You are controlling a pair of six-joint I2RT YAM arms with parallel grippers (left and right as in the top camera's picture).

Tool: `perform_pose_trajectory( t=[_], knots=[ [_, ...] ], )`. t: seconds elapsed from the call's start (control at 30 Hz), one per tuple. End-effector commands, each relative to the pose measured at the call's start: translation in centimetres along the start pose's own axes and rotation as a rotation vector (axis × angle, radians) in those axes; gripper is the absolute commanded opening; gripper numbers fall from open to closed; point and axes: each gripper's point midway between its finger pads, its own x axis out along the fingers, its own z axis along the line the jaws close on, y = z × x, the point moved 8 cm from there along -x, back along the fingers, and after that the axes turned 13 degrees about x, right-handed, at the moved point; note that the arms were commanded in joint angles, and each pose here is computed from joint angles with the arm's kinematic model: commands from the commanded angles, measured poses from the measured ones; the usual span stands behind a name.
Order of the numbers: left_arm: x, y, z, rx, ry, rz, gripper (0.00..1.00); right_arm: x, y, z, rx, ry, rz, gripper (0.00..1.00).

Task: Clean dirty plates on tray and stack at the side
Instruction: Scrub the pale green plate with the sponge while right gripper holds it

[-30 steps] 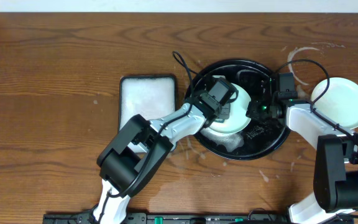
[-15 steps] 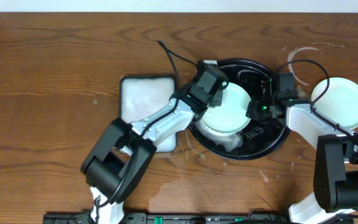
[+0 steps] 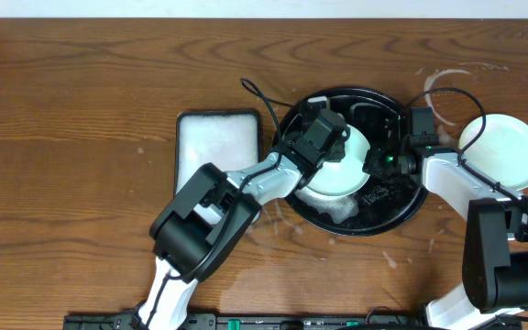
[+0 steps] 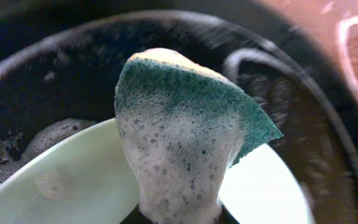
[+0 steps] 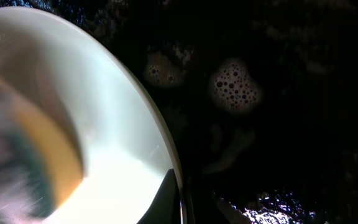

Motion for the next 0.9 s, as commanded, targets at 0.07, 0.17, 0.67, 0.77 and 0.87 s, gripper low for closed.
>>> perform_pose_trajectory(
  t=[0.07,0.17,0.67,0.77,0.87],
  knots=[
    [0.6,0.6,3.1,0.136,-0.084,0.072,0.08,2.4,2.9,-2.1,0.033,0.073,0.135,0.01],
    [0.2,0.3,5.2,0.221,-0.131,0.125,0.08,2.4,2.9,-2.1,0.033,0.073,0.135,0.01],
    [-6.2,-6.9,3.1,0.151,-0.058,-0.101,0.08,2.4,2.9,-2.1,0.033,0.073,0.134,0.01],
    [-5.5,-6.5,1.7,0.072,0.027,-0.107,0.08,2.4,2.9,-2.0,0.033,0.072,0.134,0.01],
    [-3.3,-5.2,0.2,0.074,0.072,-0.128,0.08,2.4,2.9,-2.0,0.033,0.072,0.134,0.01]
  ],
)
